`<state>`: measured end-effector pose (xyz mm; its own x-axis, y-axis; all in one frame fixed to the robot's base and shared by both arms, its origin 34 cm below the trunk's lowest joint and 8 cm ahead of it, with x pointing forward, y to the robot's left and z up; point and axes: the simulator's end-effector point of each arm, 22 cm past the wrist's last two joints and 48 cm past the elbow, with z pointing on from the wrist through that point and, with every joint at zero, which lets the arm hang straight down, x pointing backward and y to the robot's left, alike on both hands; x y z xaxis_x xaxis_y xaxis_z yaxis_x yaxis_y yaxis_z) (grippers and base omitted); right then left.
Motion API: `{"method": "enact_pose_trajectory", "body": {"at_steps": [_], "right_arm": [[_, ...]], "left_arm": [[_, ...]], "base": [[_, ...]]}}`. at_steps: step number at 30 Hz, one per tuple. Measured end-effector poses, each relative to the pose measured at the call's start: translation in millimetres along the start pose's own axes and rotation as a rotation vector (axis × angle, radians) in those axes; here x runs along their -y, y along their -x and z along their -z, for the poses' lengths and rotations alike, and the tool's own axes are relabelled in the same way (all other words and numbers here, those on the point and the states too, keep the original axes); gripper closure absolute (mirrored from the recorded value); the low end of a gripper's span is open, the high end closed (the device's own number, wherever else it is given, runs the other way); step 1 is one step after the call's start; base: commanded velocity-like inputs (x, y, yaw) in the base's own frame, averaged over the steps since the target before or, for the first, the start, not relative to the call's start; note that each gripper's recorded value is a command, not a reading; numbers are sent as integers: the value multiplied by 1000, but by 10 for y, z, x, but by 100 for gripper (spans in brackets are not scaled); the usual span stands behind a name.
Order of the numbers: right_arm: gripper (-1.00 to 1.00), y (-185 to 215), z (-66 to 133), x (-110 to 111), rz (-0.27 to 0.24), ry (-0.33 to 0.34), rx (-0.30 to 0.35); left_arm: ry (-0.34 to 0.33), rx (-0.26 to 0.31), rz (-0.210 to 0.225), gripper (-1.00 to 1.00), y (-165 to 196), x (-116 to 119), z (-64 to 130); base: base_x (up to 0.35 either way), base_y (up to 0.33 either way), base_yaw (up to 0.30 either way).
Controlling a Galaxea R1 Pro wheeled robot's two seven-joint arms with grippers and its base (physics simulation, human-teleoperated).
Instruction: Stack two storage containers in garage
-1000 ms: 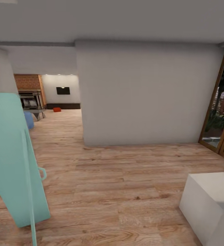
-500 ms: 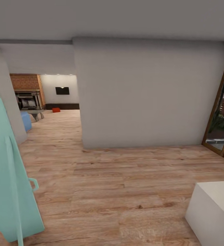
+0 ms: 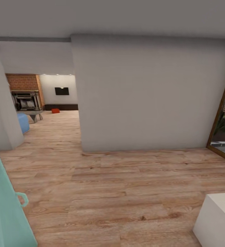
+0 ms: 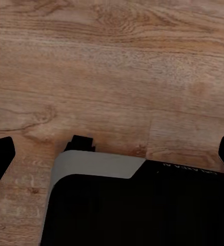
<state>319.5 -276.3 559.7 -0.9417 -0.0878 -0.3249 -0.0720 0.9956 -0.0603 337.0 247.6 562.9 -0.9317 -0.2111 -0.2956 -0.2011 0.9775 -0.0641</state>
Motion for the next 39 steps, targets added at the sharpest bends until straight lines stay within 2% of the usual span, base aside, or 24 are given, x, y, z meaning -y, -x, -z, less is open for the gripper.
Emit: {"method": "enact_pose_trajectory", "body": {"at_steps": [8,39], "right_arm": [[-100,-204,18,27,2,-2,-33],[-100,-193,19,111,12,-21,-25]], "left_arm": [[3,1,0,-100,5,-22,0],[3,-1,0,-100,2,-24,0]], "base": [[321,0,0],[321,0,0]]}}
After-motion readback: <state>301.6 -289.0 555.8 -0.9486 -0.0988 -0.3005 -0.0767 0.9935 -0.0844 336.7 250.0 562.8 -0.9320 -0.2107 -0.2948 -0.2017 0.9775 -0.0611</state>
